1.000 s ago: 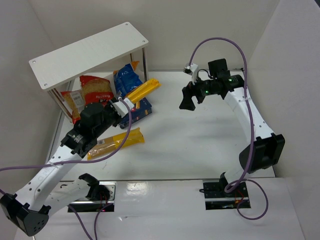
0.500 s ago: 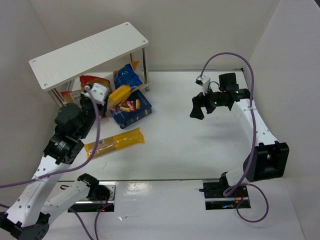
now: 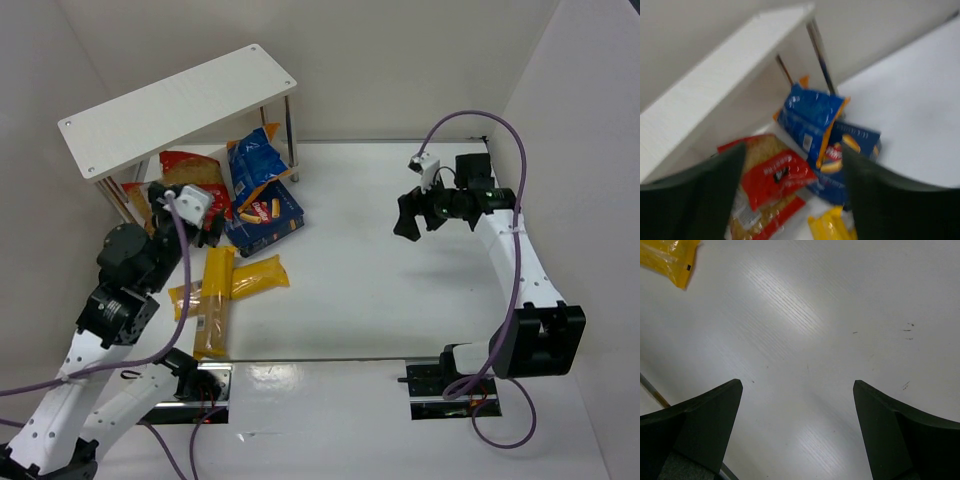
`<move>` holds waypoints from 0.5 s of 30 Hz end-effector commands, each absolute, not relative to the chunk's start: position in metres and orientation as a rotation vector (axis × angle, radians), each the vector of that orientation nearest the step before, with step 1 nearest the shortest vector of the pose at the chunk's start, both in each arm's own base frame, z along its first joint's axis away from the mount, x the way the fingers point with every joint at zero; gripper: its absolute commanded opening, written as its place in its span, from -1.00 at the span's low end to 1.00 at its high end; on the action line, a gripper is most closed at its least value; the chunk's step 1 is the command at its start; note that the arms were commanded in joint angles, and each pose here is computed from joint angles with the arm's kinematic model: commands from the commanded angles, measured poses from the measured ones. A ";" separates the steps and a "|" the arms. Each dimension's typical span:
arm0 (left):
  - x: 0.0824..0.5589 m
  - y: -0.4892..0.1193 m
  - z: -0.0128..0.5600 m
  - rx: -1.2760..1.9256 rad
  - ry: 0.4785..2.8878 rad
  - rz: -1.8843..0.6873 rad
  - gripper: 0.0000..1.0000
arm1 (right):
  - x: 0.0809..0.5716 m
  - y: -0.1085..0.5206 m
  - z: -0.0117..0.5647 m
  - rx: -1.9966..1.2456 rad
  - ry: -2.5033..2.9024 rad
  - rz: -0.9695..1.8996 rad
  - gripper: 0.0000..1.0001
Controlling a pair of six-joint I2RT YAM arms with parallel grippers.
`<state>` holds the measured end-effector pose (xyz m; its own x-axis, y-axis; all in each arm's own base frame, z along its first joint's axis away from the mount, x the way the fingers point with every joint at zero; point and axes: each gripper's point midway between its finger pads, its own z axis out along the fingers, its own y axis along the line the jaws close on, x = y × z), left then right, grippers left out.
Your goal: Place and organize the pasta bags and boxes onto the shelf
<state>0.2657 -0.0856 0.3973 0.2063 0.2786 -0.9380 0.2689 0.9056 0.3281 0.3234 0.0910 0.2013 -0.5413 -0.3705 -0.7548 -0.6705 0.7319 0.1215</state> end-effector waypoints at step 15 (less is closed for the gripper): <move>0.299 -0.081 0.180 0.429 2.234 0.064 0.98 | 0.334 0.121 0.185 -0.793 2.205 0.620 1.00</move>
<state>0.2896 -0.0742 0.1716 -0.5673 0.4650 -0.6797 0.3804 0.8800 0.2844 0.3269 0.1077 0.1672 -0.6276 -0.3609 -0.6899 -0.6546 0.7243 0.2166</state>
